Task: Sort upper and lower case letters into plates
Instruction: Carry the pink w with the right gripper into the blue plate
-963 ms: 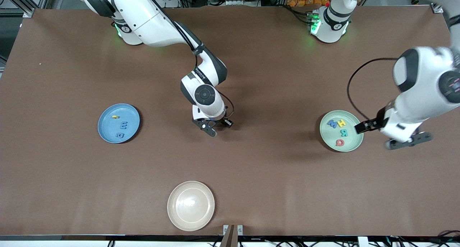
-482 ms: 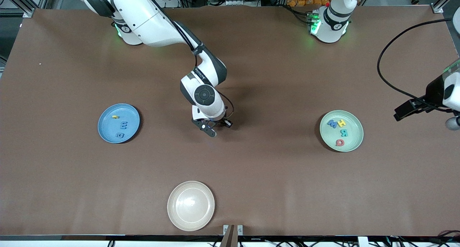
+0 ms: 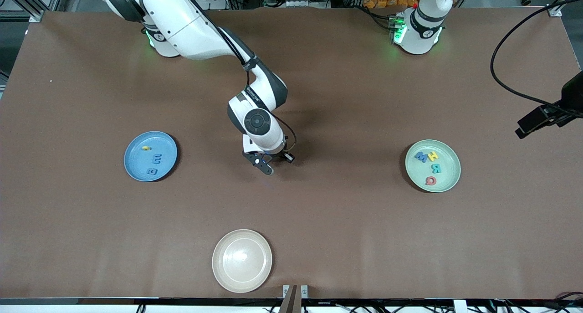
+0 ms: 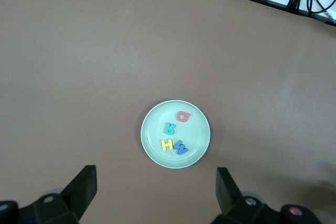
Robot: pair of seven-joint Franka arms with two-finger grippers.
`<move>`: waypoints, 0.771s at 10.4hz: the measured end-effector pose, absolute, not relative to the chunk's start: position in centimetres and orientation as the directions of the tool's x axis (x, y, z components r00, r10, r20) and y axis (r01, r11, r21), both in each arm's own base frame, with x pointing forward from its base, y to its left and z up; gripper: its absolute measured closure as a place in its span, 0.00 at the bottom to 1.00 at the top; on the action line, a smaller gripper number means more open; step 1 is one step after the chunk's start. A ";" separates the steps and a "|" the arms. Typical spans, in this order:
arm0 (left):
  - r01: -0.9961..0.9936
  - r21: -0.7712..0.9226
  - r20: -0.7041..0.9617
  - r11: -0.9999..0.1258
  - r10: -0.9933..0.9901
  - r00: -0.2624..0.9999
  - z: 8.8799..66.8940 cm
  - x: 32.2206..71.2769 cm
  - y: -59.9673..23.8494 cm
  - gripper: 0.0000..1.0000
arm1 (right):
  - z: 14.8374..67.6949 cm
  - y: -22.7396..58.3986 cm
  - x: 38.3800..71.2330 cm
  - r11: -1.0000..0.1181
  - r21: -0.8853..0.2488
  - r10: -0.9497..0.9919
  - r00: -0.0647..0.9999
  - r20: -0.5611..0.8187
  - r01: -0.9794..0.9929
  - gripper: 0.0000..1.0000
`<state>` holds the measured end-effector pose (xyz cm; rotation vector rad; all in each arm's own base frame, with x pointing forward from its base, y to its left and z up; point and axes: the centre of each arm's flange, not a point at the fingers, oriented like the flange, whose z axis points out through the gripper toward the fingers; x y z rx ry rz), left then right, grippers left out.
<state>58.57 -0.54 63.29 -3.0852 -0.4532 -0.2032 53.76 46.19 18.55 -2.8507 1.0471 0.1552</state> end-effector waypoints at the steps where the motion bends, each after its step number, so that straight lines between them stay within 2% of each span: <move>1: 0.288 0.003 0.130 -0.958 0.286 0.949 63.6 58.3 -0.5 0.00 | 18.7 46.3 53.9 -0.758 -0.064 -0.639 0.758 -0.129 -0.649 0.73; 4: 0.280 -0.001 0.116 -0.960 0.278 0.953 63.5 58.1 -1.0 0.00 | 19.8 46.4 54.5 -0.757 -0.053 -0.639 0.755 -0.146 -0.651 0.73; 8: 0.253 -0.005 0.098 -0.967 0.251 0.963 64.0 57.3 -2.6 0.00 | 23.6 45.0 57.2 -0.752 -0.049 -0.639 0.745 -0.191 -0.657 0.73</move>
